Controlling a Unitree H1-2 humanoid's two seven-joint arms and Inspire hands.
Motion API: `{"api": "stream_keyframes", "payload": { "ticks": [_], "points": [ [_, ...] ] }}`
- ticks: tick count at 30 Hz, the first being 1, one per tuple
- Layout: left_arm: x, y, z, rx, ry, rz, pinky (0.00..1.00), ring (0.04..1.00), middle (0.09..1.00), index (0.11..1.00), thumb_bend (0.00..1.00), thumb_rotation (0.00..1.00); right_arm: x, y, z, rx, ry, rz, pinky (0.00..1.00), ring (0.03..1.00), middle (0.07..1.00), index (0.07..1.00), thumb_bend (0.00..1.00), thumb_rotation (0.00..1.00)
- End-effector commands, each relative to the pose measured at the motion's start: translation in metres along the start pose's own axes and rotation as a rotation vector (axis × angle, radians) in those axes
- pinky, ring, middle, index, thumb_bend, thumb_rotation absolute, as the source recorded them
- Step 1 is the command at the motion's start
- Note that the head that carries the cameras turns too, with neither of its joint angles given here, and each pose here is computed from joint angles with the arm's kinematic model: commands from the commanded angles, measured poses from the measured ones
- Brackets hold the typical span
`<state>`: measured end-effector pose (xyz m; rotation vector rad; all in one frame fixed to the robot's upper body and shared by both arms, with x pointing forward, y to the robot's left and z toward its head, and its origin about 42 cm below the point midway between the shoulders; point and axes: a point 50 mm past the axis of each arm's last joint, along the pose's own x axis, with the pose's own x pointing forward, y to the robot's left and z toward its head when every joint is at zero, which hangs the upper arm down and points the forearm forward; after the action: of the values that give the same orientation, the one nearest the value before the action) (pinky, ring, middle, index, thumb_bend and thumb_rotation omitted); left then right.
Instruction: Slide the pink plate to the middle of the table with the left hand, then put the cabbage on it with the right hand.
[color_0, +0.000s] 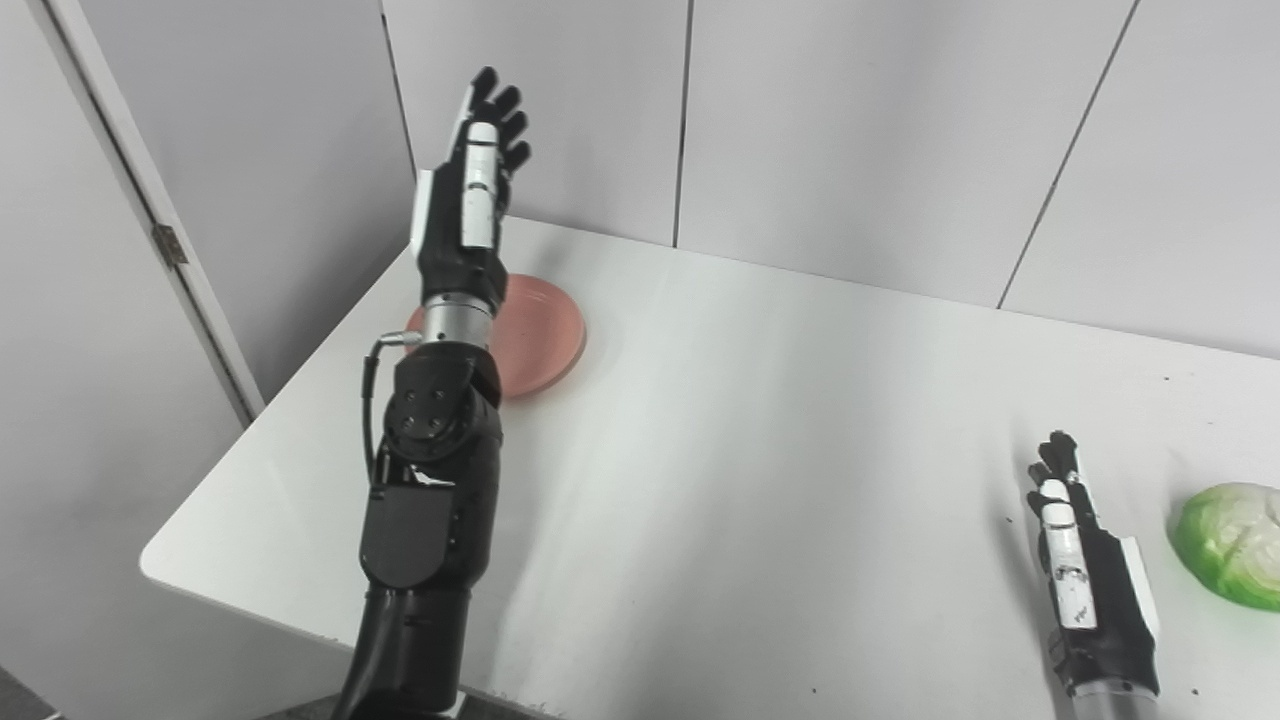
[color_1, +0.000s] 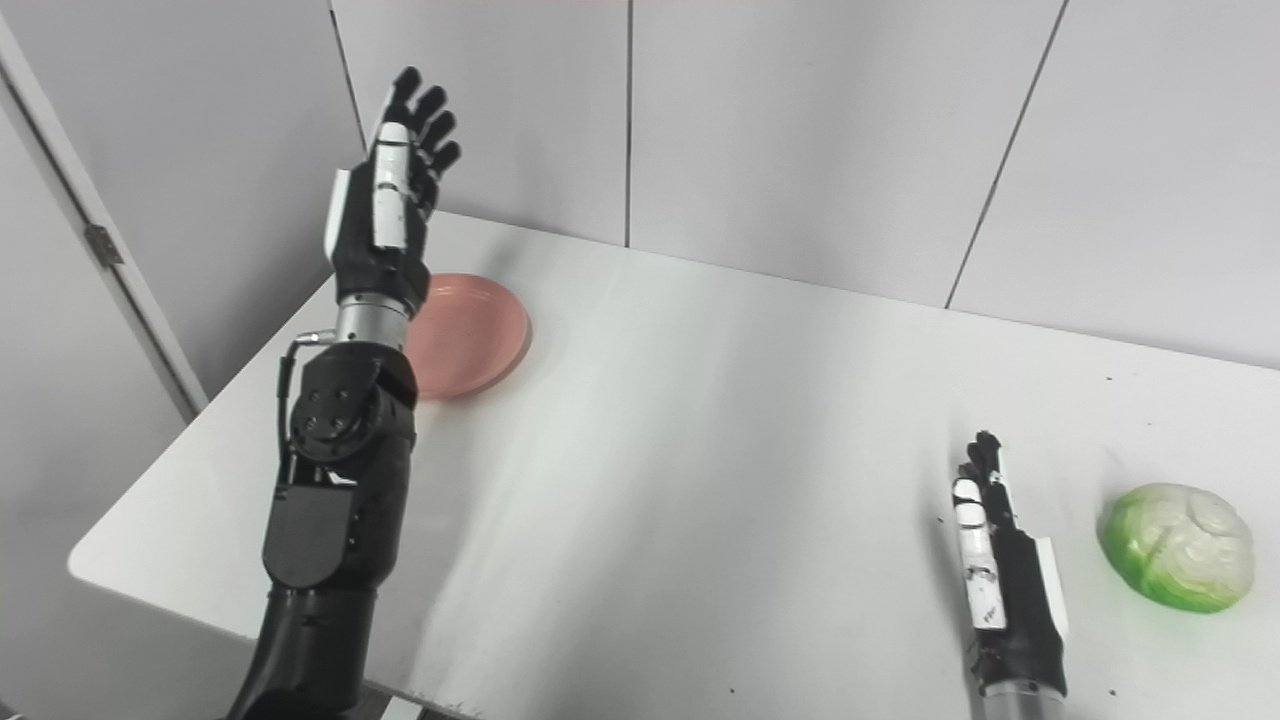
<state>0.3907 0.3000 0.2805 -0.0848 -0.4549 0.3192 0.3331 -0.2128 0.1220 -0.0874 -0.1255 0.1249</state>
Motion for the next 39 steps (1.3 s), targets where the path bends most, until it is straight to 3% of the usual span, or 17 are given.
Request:
{"api": "stream_keyframes", "payload": {
  "ticks": [1,19,32,39],
  "points": [
    [0.02,0.004,0.021,-0.006,-0.104,0.021,0.93,0.934,0.941,0.931,0.45,1.0,-0.012,-0.005,-0.013,-0.001,0.007,-0.008,1.0,0.994,0.994,0.997,0.08,1.0],
    [0.044,0.09,-0.01,0.066,-0.048,0.175,0.95,0.953,0.956,0.953,0.44,1.0,-0.013,-0.009,-0.01,0.007,0.012,-0.004,1.0,1.0,0.999,1.0,0.11,1.0],
    [0.042,0.118,-0.034,0.079,0.031,0.223,0.94,0.933,0.942,0.945,0.45,1.0,-0.013,-0.009,-0.008,0.008,0.004,-0.012,1.0,0.997,0.995,0.999,0.09,1.0],
    [0.038,0.13,-0.051,0.038,0.112,0.247,0.95,0.925,0.93,0.936,0.43,1.0,-0.014,-0.01,-0.008,0.003,0.01,-0.012,1.0,0.991,0.99,0.994,0.12,1.0]
  ]
}}
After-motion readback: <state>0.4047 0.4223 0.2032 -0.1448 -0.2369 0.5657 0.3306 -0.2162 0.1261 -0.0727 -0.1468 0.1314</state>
